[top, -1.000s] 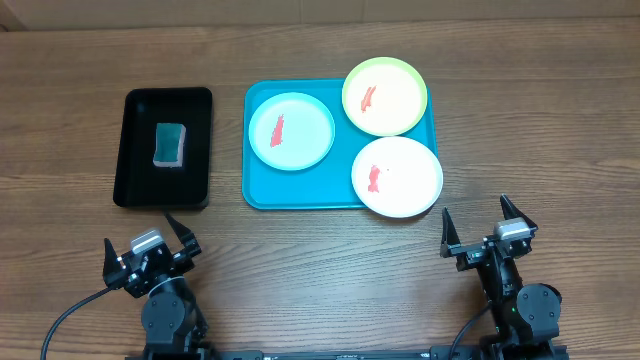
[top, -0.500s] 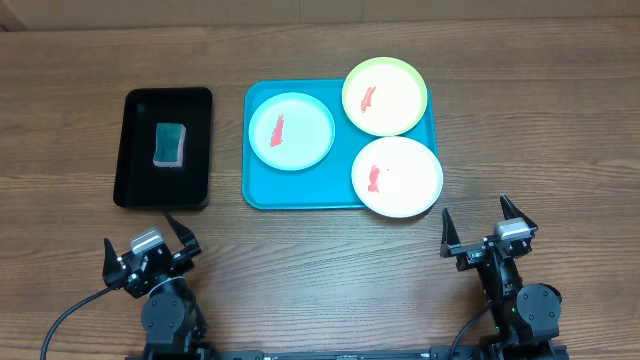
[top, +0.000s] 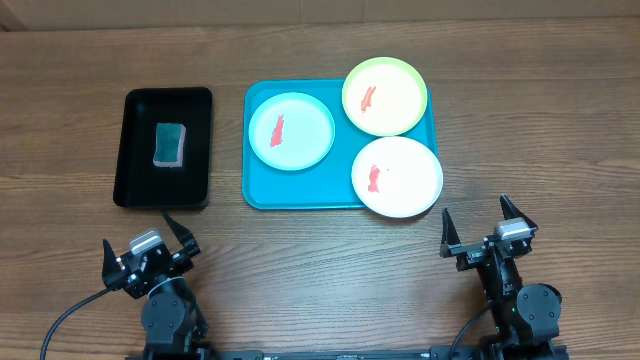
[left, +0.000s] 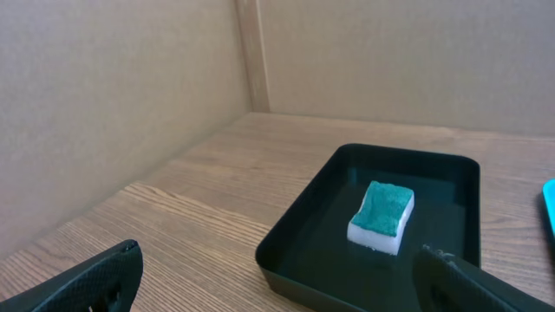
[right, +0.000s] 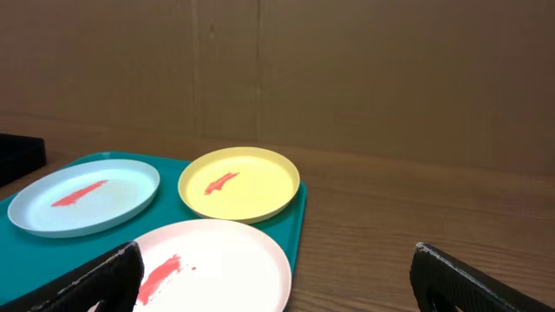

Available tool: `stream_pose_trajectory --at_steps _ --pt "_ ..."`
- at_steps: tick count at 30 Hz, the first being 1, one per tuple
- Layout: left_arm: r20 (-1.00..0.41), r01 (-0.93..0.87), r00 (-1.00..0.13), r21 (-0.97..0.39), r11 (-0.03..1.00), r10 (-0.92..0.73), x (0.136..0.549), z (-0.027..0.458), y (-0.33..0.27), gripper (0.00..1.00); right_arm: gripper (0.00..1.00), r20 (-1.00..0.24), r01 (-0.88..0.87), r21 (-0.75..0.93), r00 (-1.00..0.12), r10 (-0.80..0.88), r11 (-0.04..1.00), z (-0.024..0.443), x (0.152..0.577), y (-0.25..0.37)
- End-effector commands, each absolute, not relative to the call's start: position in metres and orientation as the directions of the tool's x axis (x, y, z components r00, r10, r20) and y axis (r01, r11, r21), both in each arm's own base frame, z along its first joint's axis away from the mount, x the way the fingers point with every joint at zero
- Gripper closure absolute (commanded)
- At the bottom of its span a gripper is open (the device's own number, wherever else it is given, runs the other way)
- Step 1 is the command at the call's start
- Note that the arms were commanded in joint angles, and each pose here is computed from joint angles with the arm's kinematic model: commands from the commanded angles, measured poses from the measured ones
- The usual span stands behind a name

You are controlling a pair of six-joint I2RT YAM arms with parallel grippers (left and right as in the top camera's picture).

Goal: Clean dirty plates on tray and stack at the side

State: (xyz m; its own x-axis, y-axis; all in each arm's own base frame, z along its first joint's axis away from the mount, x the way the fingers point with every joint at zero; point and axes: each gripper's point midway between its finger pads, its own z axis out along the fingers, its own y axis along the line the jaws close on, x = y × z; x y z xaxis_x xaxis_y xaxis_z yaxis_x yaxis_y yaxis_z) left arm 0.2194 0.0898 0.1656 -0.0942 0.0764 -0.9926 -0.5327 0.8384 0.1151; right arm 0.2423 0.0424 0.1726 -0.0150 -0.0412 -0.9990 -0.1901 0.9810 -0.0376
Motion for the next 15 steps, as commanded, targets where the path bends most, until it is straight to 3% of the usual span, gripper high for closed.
stream_pose_trajectory --at_steps 1,6,15 --pt "-0.992 -0.502 -0.095 0.116 0.857 0.078 0.223 0.164 0.085 0.00 0.00 -0.999 -0.207 -0.033 -0.013 -0.037 0.978 0.170 0.242 0.046" --pt "-0.996 -0.361 -0.049 0.086 0.928 0.073 0.235 0.170 0.060 0.00 0.00 -0.999 -0.216 -0.030 -0.010 -0.033 0.976 0.171 0.242 0.048" --pt "-0.999 -0.351 0.010 0.029 0.936 0.035 0.229 0.209 0.057 0.00 0.00 -1.000 -0.215 -0.014 0.023 -0.009 0.976 0.186 0.240 0.047"
